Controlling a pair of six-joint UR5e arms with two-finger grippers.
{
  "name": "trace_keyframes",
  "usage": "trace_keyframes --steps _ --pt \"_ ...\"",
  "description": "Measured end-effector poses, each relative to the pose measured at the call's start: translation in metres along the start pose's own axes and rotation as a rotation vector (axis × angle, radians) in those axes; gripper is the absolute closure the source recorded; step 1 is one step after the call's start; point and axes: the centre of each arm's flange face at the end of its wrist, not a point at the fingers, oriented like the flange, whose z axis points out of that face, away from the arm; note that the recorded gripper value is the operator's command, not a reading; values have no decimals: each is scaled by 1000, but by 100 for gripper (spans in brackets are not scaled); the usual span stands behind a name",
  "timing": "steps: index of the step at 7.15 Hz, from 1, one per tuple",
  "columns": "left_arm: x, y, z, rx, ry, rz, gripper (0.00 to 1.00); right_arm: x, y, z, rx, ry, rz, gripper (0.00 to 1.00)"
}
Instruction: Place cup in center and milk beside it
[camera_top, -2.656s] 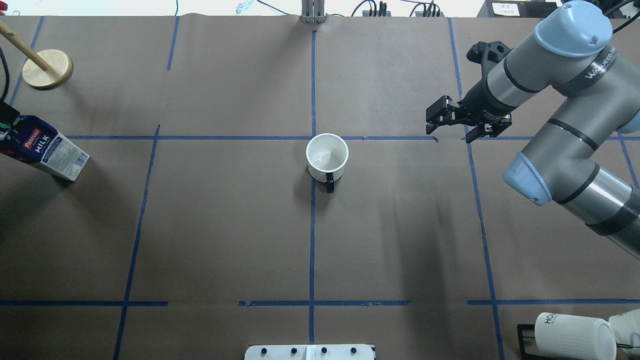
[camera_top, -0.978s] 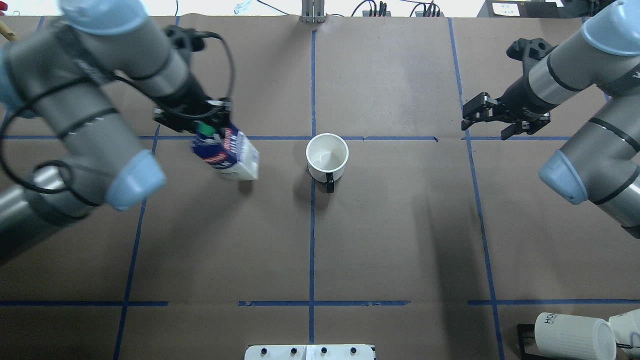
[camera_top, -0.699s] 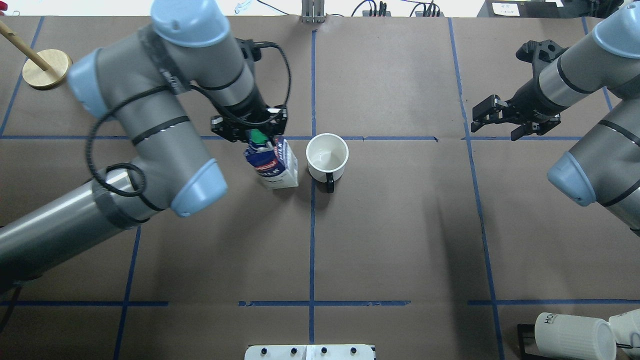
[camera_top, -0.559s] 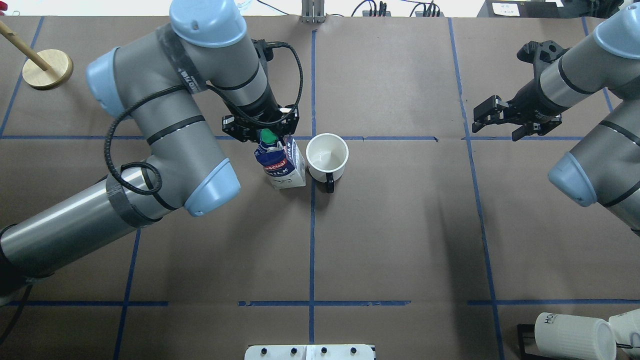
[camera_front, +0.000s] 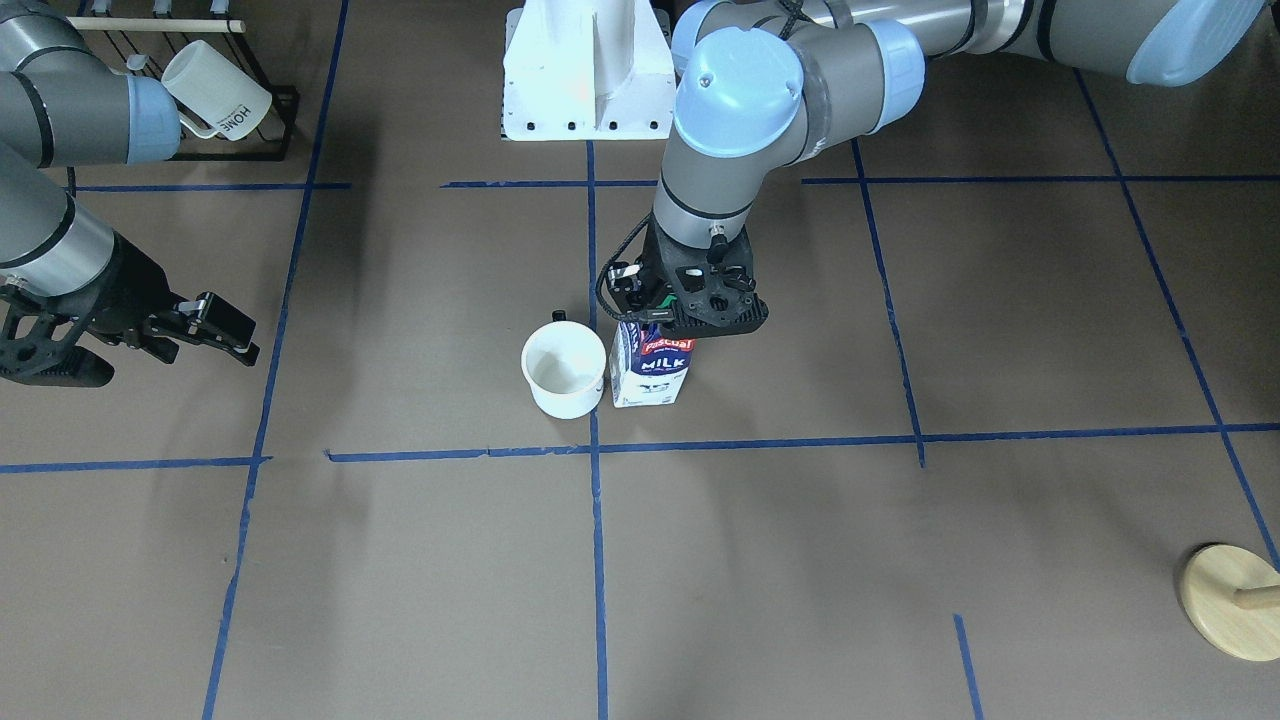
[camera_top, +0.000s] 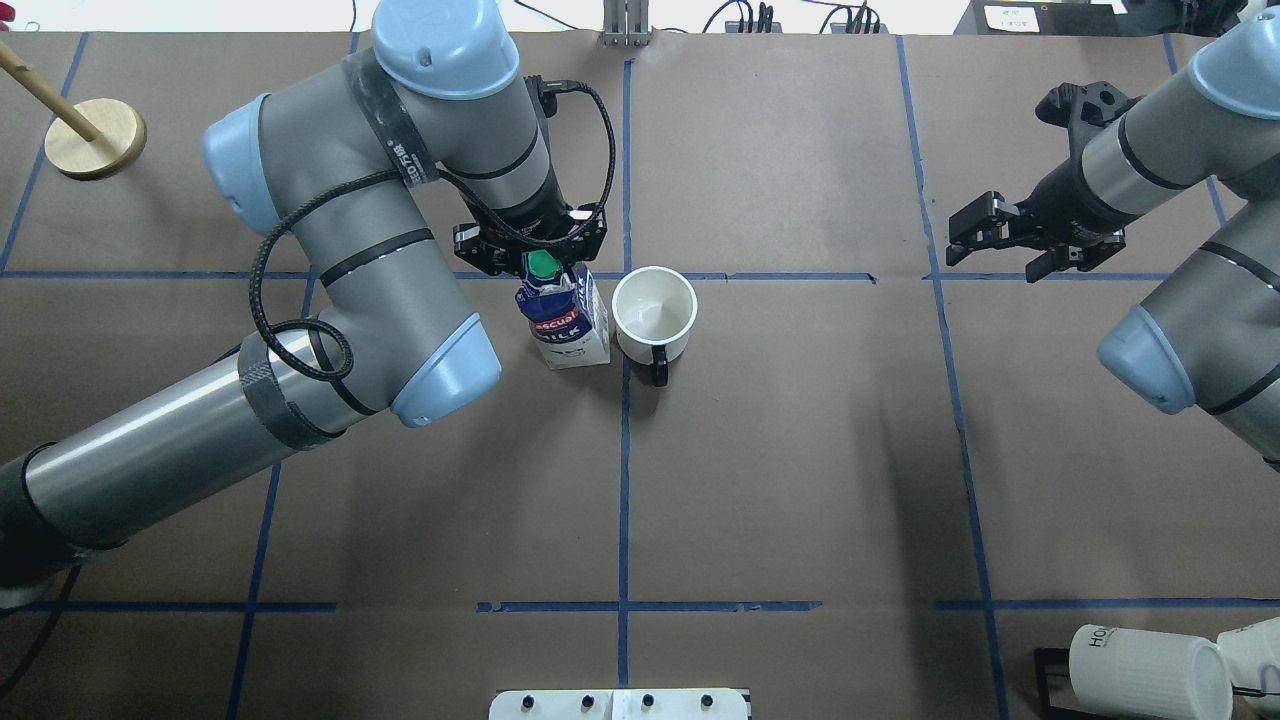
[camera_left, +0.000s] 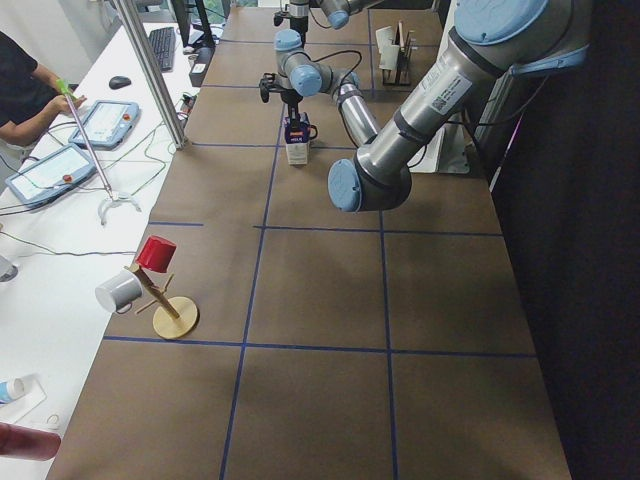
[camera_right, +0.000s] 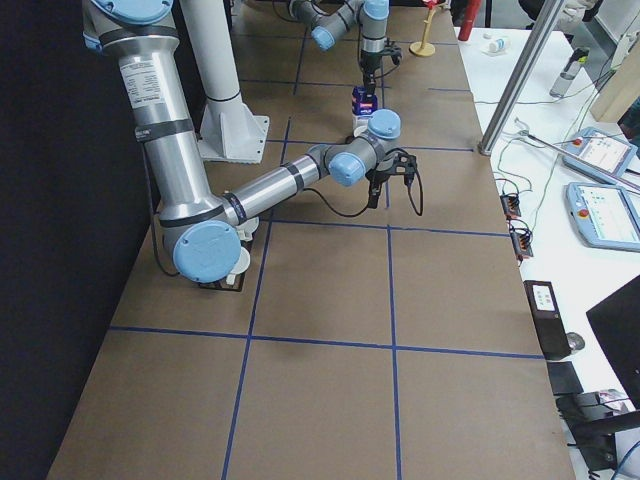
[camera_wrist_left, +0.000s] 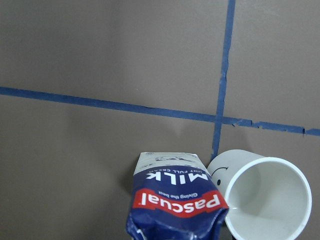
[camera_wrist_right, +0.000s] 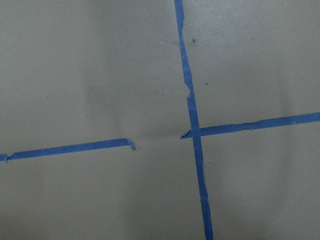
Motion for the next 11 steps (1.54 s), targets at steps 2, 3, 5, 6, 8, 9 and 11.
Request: trace_keyframes --steps 2,3,5,6,8,9,11 --pt "6 -1 -6 22 8 12 0 0 0 -1 1 0 1 0" --pt "7 1 -15 34 21 19 0 2 -1 -2 4 1 3 0" --pt "-21 4 -45 69 58 25 0 25 -11 -13 22 11 8 0" --pt "-58 13 -58 87 71 37 0 55 -19 -24 36 27 -17 0" --pt "-144 19 -83 117 59 164 0 140 -41 -50 64 77 -99 0" --pt "-206 6 -88 98 26 233 0 192 -53 -62 62 91 -143 0" --pt "-357 -34 -114 62 -30 363 0 298 -74 -86 55 101 -227 0"
